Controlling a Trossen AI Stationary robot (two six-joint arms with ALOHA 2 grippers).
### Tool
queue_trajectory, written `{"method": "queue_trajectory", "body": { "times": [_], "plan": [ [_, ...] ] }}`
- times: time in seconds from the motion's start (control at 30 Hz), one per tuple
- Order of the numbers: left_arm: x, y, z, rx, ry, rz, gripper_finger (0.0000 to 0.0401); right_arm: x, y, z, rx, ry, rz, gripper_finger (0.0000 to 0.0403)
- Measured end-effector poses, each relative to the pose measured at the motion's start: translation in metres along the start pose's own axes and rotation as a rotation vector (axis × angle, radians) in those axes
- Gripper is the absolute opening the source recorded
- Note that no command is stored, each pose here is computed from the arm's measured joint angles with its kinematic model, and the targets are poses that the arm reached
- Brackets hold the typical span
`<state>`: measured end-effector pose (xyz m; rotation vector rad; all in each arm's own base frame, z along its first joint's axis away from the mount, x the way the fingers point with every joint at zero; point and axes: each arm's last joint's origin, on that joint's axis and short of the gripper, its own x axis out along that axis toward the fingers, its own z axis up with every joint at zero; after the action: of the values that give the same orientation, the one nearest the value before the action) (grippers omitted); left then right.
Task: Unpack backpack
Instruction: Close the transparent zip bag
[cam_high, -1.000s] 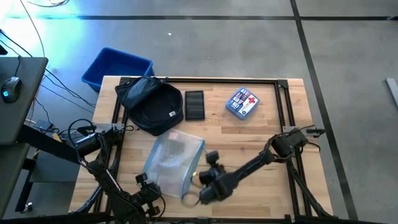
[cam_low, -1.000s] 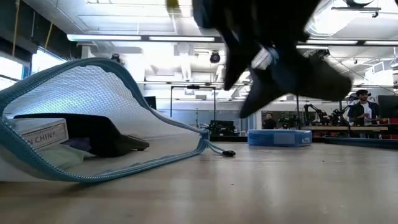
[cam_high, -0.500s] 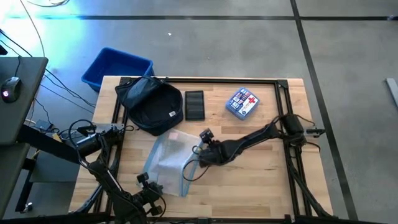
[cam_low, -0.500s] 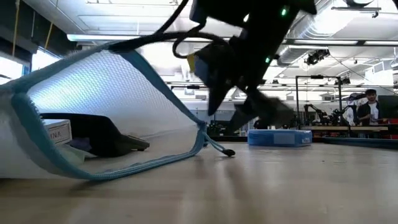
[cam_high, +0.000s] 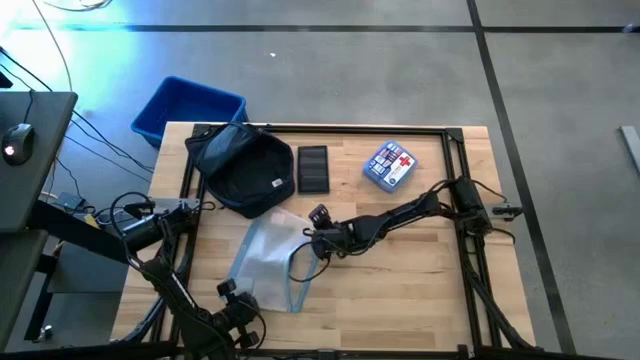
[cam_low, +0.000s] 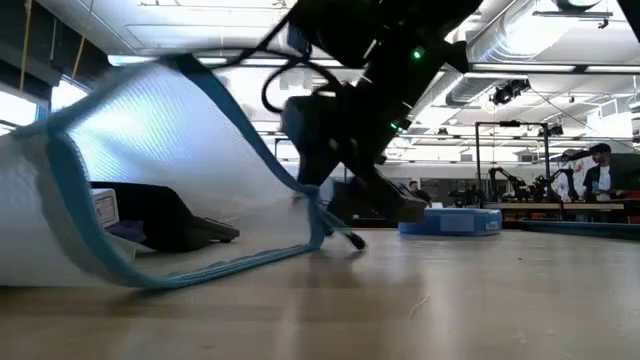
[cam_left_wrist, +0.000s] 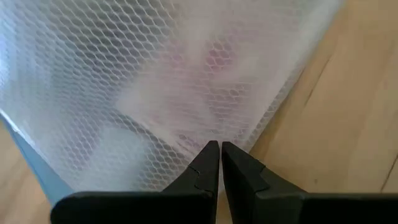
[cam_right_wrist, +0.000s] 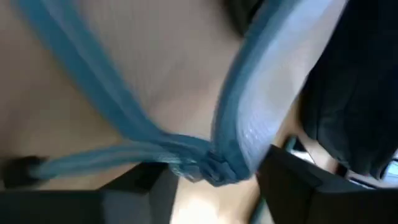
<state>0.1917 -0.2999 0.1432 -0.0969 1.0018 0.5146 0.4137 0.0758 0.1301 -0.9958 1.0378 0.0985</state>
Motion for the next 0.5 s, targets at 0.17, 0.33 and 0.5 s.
{"method": "queue_trajectory", "body": {
  "times": [0.17,0.33,0.5],
  "plan": [
    [0.002,0.004,-0.011,-0.048,-0.002,0.010,0.0000,-0.006,0.008,0.009,0.088,-0.033,0.003,0.0056],
    [0.020,0.023,-0.029,-0.096,-0.045,0.073,0.0000,-0.019,0.027,0.005,0.184,0.063,0.107,0.0009],
    [0.040,0.041,-0.035,-0.105,-0.209,0.116,0.0000,-0.056,0.052,0.012,0.261,0.123,0.156,0.0002]
  ]
}}
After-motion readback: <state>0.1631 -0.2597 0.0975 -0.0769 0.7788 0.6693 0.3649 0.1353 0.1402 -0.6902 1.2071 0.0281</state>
